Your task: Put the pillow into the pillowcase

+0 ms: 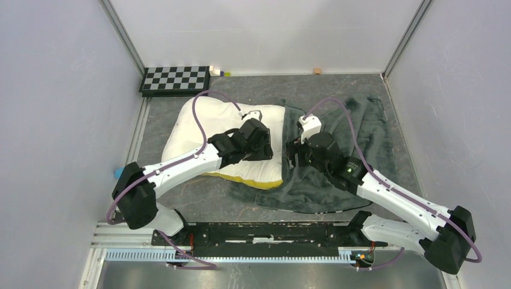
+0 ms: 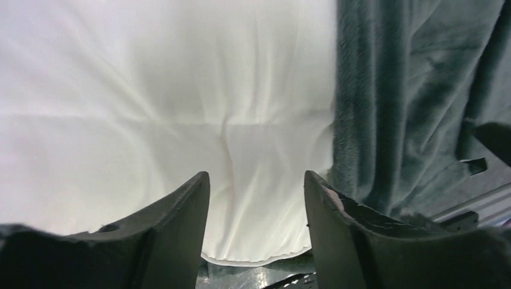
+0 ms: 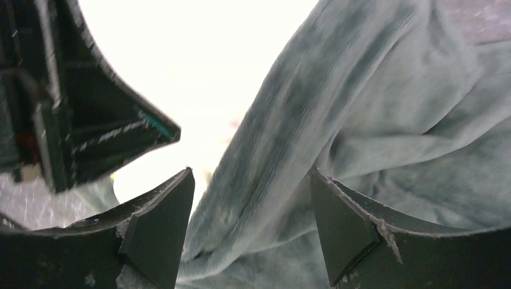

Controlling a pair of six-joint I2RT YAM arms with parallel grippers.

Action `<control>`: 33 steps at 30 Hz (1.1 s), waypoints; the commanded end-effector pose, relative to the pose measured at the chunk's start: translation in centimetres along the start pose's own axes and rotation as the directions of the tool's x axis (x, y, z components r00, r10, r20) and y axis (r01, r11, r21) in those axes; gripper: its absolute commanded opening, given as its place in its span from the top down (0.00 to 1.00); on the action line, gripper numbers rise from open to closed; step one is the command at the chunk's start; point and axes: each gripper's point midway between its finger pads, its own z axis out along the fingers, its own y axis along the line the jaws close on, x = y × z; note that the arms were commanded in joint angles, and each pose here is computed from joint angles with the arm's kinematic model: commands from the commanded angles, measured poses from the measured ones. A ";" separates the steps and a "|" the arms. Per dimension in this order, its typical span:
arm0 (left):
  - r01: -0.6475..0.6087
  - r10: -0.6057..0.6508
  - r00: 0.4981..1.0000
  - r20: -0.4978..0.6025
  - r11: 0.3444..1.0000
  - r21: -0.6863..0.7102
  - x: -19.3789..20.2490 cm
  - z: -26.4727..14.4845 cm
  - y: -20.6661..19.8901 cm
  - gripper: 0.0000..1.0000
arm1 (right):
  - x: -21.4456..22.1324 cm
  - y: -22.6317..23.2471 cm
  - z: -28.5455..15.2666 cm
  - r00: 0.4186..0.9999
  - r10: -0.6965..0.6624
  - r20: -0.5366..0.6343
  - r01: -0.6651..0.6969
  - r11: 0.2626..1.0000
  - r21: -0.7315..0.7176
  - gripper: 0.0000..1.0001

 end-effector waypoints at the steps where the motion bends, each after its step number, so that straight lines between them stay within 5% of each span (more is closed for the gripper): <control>1: -0.019 0.018 0.993 0.119 1.000 0.005 -4.5 -3.2 -0.4 0.31 | -4.7 -1.6 0.3 0.997 -0.004 0.077 -0.003 0.995 0.097 0.23; 14: 0.019 -0.020 0.987 0.158 1.000 0.009 -10.8 -2.4 1.4 0.01 | -6.8 -2.3 2.7 0.997 0.010 0.070 -0.019 0.991 0.132 0.23; 33: -0.004 0.004 0.996 0.092 1.000 0.010 -11.4 2.6 0.6 0.00 | -5.8 -4.0 4.4 0.999 0.022 0.033 -0.027 0.987 0.160 0.23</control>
